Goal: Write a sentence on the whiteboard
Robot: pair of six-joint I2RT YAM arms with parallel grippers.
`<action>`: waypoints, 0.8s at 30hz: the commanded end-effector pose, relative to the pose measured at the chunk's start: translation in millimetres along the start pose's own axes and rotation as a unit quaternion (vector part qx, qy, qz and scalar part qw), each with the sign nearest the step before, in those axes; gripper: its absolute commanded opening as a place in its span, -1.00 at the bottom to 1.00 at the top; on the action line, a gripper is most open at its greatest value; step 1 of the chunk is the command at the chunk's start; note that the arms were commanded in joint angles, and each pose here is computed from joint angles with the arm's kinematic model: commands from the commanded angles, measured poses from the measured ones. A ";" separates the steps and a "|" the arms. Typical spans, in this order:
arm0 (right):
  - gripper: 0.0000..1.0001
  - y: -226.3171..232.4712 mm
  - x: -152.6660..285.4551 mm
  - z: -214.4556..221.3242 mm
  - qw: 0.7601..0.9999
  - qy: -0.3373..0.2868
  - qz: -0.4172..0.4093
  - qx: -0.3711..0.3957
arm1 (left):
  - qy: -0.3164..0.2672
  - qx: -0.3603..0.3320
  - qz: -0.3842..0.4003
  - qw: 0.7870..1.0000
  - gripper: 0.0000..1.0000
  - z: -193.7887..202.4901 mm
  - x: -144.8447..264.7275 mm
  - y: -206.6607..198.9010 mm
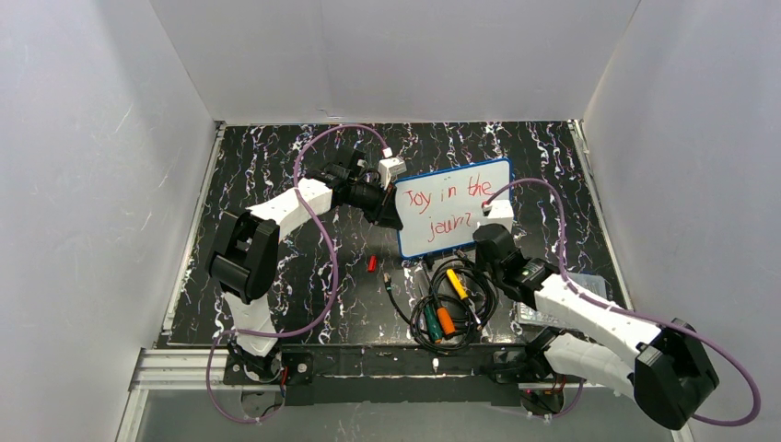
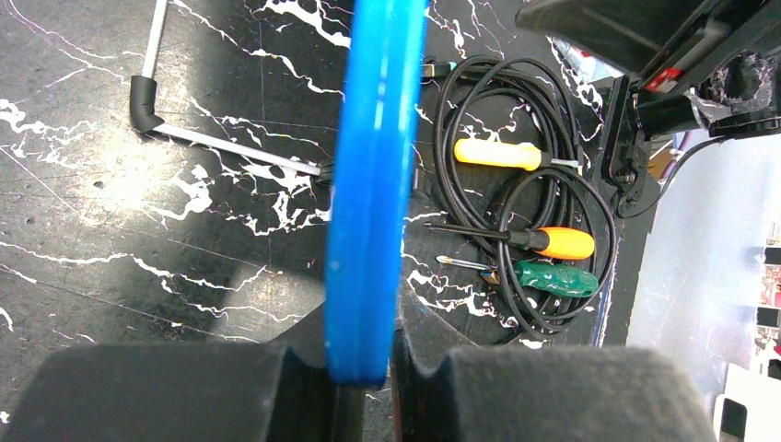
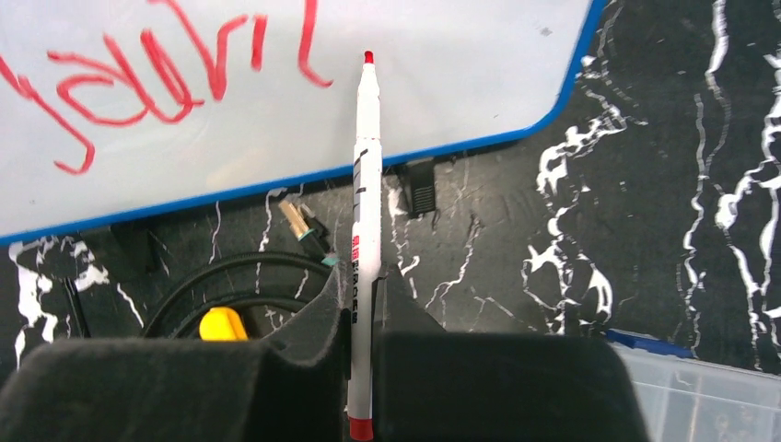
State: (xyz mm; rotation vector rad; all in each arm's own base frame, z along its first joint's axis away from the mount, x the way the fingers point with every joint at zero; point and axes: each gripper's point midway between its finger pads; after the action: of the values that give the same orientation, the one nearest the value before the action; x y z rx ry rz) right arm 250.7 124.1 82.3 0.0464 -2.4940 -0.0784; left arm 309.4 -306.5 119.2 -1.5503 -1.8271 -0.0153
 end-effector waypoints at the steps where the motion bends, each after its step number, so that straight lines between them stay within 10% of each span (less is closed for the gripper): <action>1: -0.97 -7.1 11.2 -40.8 0.998 -0.051 0.006 -0.024 | -0.030 -0.046 0.010 0.998 -1.00 -31.1 16.1 -19.9; 24: -0.97 -0.2 5.3 -36.0 0.995 -0.042 -0.083 -0.032 | -0.028 -0.043 0.013 0.999 -1.00 -29.9 15.6 -20.5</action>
State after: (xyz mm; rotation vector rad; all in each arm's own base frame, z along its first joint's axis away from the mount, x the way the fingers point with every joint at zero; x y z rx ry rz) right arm 261.8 112.6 108.0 0.1666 -2.5391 -0.2157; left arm 308.9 -306.5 119.3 -1.5519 -1.8248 -0.0146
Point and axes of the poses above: each gripper's point midway between its finger pads, its own x axis back along the fingers, its own y axis along the line the jaws close on, z = x × y, and after that the axes turned 7 degrees about -x, right-handed
